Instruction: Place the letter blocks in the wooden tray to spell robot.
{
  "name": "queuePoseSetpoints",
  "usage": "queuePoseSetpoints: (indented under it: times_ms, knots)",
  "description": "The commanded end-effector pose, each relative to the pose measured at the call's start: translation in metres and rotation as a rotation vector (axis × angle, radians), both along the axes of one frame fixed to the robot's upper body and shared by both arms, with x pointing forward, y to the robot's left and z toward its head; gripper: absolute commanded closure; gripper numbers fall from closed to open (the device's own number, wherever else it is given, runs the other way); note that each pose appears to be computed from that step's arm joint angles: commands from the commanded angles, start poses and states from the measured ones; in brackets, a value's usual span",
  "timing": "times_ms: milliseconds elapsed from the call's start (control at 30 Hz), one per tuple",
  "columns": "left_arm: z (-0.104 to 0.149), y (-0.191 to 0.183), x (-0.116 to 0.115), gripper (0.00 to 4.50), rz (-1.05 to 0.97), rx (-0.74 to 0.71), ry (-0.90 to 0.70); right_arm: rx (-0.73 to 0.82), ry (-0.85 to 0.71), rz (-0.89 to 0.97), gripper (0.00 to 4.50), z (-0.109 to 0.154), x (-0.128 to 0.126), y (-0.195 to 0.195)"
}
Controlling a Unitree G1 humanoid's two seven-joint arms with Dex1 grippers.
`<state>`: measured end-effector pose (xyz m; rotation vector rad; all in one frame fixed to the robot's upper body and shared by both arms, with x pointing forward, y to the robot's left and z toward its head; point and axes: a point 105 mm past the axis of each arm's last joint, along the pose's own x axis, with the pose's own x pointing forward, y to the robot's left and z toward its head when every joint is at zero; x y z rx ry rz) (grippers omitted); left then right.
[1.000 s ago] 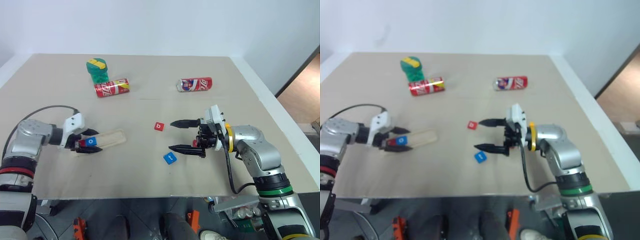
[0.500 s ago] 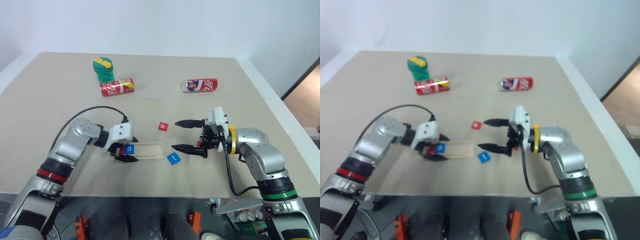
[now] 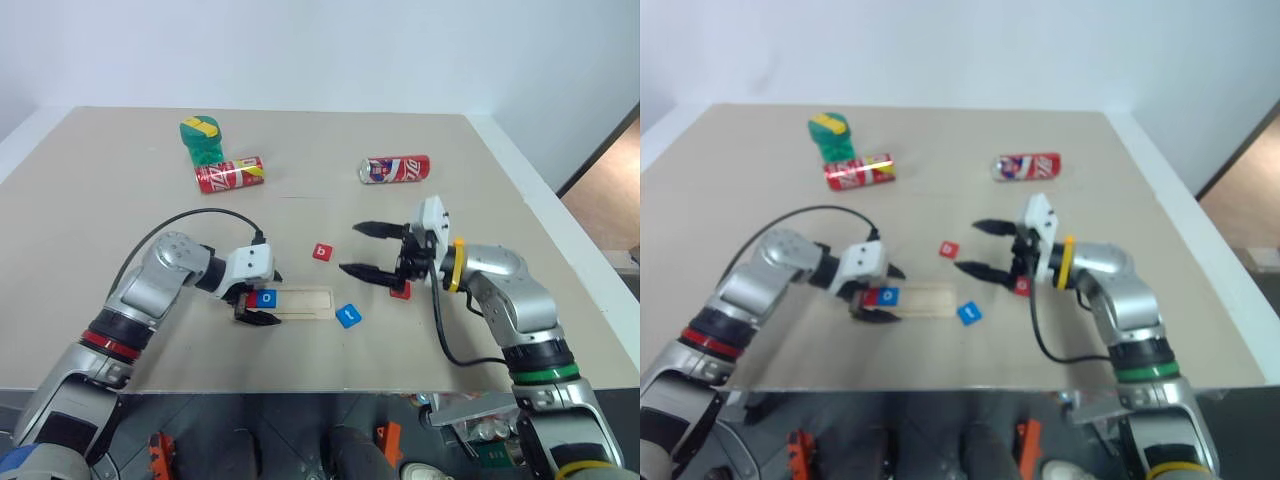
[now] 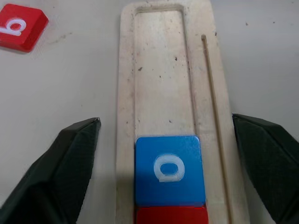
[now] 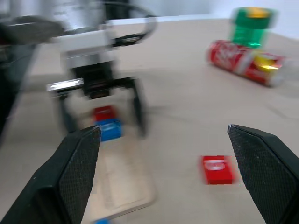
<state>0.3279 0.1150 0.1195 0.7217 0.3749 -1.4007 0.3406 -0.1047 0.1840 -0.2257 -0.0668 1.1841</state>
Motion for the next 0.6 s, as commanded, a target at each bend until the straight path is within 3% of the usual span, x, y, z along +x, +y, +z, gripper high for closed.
queuePoseSetpoints:
  times_ms: [33, 100, 200, 367, 600]
  knots:
    - [0.026, 0.019, 0.001, 0.06, 0.034, -0.068, -0.025, -0.01, -0.018, -0.029, 0.0, 0.004, 0.014, 0.01]
    - [0.038, 0.022, -0.003, 0.06, 0.031, -0.143, -0.005, -0.034, -0.013, -0.033, 0.0, -0.001, 0.021, 0.015]
    - [0.067, 0.024, -0.009, 0.06, 0.075, -0.392, 0.006, -0.088, 0.004, -0.052, 0.0, -0.015, 0.037, 0.025]
    - [0.066, 0.022, -0.024, 0.06, 0.137, -0.54, 0.002, -0.132, 0.03, -0.095, 0.0, -0.031, 0.057, 0.033]
    - [0.055, 0.021, -0.033, 0.06, 0.329, -0.67, -0.13, -0.172, 0.038, -0.126, 0.0, -0.041, 0.068, 0.037]
